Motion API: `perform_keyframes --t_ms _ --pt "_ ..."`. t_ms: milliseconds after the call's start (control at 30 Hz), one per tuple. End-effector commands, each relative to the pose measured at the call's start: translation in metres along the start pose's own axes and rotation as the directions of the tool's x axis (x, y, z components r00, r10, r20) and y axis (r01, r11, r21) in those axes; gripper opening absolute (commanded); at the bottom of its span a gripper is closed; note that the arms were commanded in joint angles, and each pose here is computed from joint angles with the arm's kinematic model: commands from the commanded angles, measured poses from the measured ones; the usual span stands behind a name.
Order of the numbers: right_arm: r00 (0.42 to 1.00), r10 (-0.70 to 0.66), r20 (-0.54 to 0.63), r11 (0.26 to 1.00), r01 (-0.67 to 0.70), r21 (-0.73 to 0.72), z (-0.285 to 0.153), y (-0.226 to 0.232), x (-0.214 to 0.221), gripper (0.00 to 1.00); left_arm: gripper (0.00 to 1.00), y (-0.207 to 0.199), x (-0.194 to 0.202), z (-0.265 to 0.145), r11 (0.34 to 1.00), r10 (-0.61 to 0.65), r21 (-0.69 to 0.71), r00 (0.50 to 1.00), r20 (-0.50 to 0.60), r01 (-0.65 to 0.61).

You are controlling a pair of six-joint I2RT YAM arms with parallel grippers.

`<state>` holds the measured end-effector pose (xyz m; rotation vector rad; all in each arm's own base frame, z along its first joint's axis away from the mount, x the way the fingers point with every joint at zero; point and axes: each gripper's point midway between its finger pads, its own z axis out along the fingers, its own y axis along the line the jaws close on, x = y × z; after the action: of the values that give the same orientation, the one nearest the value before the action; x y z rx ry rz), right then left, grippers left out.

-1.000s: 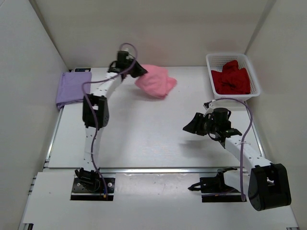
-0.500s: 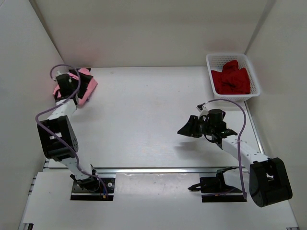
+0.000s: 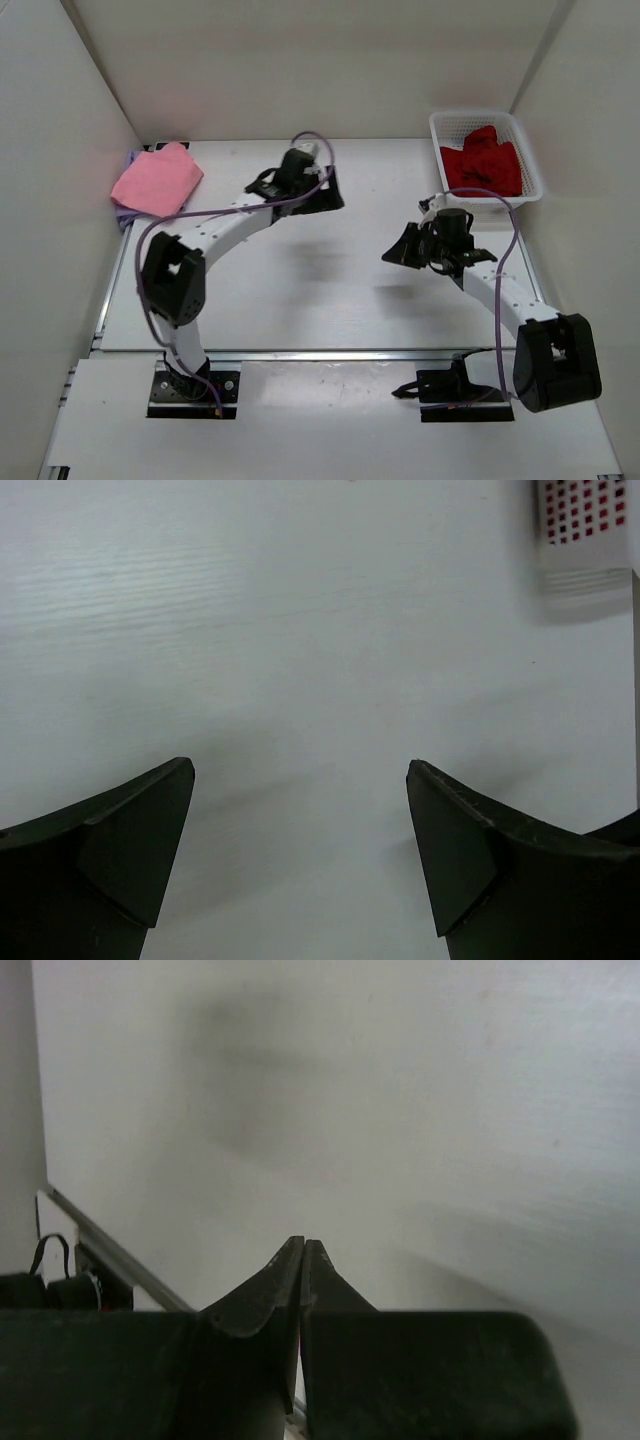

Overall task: Fold and stack the t-shirts
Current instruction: Grab crumpled tshirt from bin with the right arm

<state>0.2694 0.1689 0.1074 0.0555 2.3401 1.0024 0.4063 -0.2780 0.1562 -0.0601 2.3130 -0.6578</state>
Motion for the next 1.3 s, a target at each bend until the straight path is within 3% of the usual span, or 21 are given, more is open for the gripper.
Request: perform_keyframes --t_ms 0,67,133,167,200,233,300,367,500,533,567,600,667,800,867,900,933,1000,1067,1133,1267 --pt "0.993 -0.055 0.102 0.994 0.045 0.1 0.003 -0.001 -0.056 0.0 0.98 0.011 0.048 0.003 0.94 0.185 -0.243 0.955 -0.233 -0.241" --pt "0.997 -0.026 0.072 0.998 0.021 0.065 0.013 0.0 -0.068 0.0 0.99 0.0 0.058 0.006 0.933 0.227 -0.22 0.94 -0.253 -0.285" --pt "1.0 -0.003 0.029 0.995 0.0 0.097 0.02 -0.006 -0.071 0.0 0.98 -0.014 0.066 0.011 0.979 0.173 -0.065 0.959 -0.226 -0.192" --pt "1.0 0.018 0.008 0.988 -0.019 0.156 0.027 -0.016 -0.069 0.0 0.99 0.011 0.077 0.006 0.99 0.112 -0.056 0.963 -0.244 -0.13" --pt "1.0 0.009 0.014 0.977 -0.012 0.214 0.029 -0.017 -0.076 0.0 0.98 -0.01 0.05 0.0 0.989 0.083 0.131 0.984 -0.161 -0.062" --pt "1.0 -0.006 0.025 0.967 -0.001 0.256 0.032 -0.02 -0.086 0.0 0.99 -0.003 0.052 -0.008 0.97 0.057 0.243 0.989 -0.136 -0.022" --pt "0.999 -0.011 0.032 0.969 0.003 0.247 0.038 -0.013 -0.096 0.0 0.99 0.023 0.062 -0.011 0.972 -0.006 0.231 0.989 -0.15 0.041" --pt "0.997 -0.048 0.052 0.98 0.037 0.194 0.04 0.0 -0.116 0.0 0.99 0.035 0.06 -0.01 0.988 0.056 0.152 0.987 -0.15 -0.033" --pt "0.955 -0.239 0.178 0.958 0.203 0.2 0.021 0.009 -0.173 0.0 0.99 0.009 0.063 -0.021 0.973 0.218 0.096 0.972 -0.09 -0.21" --pt "0.943 -0.265 0.204 0.949 0.217 0.227 0.013 0.008 -0.191 0.05 0.98 0.002 0.063 -0.025 0.97 0.224 0.117 0.971 -0.086 -0.213" --pt "0.928 -0.302 0.221 0.939 0.249 0.237 0.011 0.012 -0.212 0.03 0.99 0.0 0.068 -0.024 0.97 0.2 0.16 0.974 -0.107 -0.182" --pt "0.944 -0.276 0.181 0.935 0.22 0.278 0.01 -0.008 -0.214 0.01 0.99 -0.01 0.073 -0.028 0.954 0.146 0.283 0.979 -0.146 -0.1" --pt "0.942 -0.246 0.228 0.914 0.148 0.377 -0.019 -0.029 -0.262 0.0 0.98 -0.016 0.076 -0.031 0.899 0.051 0.436 0.981 -0.186 0.035" --pt "0.927 -0.227 0.299 0.871 0.056 0.488 -0.047 -0.074 -0.313 0.0 0.99 -0.002 0.088 -0.028 0.935 0.031 0.353 0.981 -0.191 0.04" --pt "0.917 -0.253 0.308 0.789 0.011 0.614 -0.062 -0.112 -0.328 0.0 0.99 -0.011 0.097 -0.031 0.927 0.042 0.372 0.98 -0.195 0.034" --pt "0.916 -0.274 0.294 0.699 -0.02 0.714 -0.071 -0.138 -0.334 0.0 0.99 -0.025 0.102 -0.037 0.903 0.053 0.429 0.98 -0.192 0.035" --pt "0.918 -0.289 0.271 0.621 -0.036 0.783 -0.084 -0.156 -0.334 0.07 0.99 -0.037 0.106 -0.042 0.884 0.066 0.466 0.981 -0.183 0.027" --pt "0.935 -0.272 0.229 0.556 -0.042 0.83 -0.077 -0.191 -0.338 0.2 0.99 -0.056 0.109 -0.051 0.858 0.111 0.514 0.982 -0.154 -0.016" --pt "0.945 -0.223 0.237 0.566 -0.073 0.822 -0.075 -0.216 -0.34 0.39 0.99 -0.066 0.118 -0.057 0.841 0.146 0.54 0.977 -0.154 -0.04" --pt "0.945 -0.194 0.262 0.599 -0.097 0.795 -0.068 -0.233 -0.352 0.47 0.99 -0.065 0.125 -0.061 0.84 0.121 0.543 0.977 -0.175 -0.007" --pt "0.943 -0.186 0.275 0.584 -0.119 0.803 -0.061 -0.261 -0.366 0.61 0.99 -0.046 0.128 -0.062 0.846 0.073 0.533 0.983 -0.171 0.03"
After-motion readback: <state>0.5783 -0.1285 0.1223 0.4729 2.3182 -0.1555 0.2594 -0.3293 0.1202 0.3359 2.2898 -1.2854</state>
